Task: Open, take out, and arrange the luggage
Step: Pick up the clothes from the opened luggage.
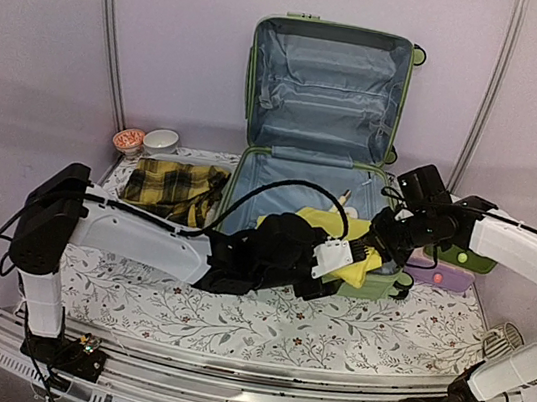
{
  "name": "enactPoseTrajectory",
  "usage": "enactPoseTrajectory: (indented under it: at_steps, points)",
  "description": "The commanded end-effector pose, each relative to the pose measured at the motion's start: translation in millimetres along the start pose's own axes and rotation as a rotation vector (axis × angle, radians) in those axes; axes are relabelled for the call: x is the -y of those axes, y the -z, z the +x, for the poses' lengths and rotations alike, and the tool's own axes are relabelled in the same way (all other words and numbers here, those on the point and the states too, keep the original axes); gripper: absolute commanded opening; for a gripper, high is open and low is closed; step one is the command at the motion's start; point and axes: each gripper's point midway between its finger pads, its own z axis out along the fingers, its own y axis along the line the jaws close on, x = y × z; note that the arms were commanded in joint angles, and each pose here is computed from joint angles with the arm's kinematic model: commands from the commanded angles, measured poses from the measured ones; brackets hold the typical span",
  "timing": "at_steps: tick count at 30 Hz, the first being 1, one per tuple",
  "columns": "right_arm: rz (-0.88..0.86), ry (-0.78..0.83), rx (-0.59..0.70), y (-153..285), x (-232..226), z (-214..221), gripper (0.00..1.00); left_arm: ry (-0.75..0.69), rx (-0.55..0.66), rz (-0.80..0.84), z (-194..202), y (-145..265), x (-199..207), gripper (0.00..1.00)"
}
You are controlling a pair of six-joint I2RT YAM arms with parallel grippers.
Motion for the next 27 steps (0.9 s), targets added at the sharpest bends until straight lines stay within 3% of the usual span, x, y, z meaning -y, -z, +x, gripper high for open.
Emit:
enactPoseTrajectory:
  at_steps: [1, 2, 4, 6, 8, 17, 27]
  points:
    - [-0.007, -0.015, -0.069, 10, 8, 25, 0.35, -0.01, 0.106, -0.041, -31, 1, -7, 0.56]
    - [-0.003, -0.016, -0.052, 10, 11, 23, 0.47, -0.008, 0.129, -0.037, -36, 7, -9, 0.44]
    - [0.006, -0.007, -0.02, 10, 19, 19, 0.85, -0.004, 0.163, -0.019, -46, 18, -11, 0.24]
    - [0.018, -0.009, 0.03, 14, 25, 12, 0.96, -0.005, 0.179, 0.0, -53, 30, -12, 0.09]
    - [0.017, -0.017, 0.067, 18, 30, 3, 0.97, -0.005, 0.19, 0.014, -57, 40, -12, 0.0]
    - [-0.039, -0.065, 0.06, 13, 30, -10, 0.95, 0.029, 0.198, 0.026, -56, 66, -11, 0.0]
    - [-0.143, -0.223, -0.052, 12, 35, 26, 0.94, 0.058, 0.197, 0.014, -62, 71, -14, 0.0]
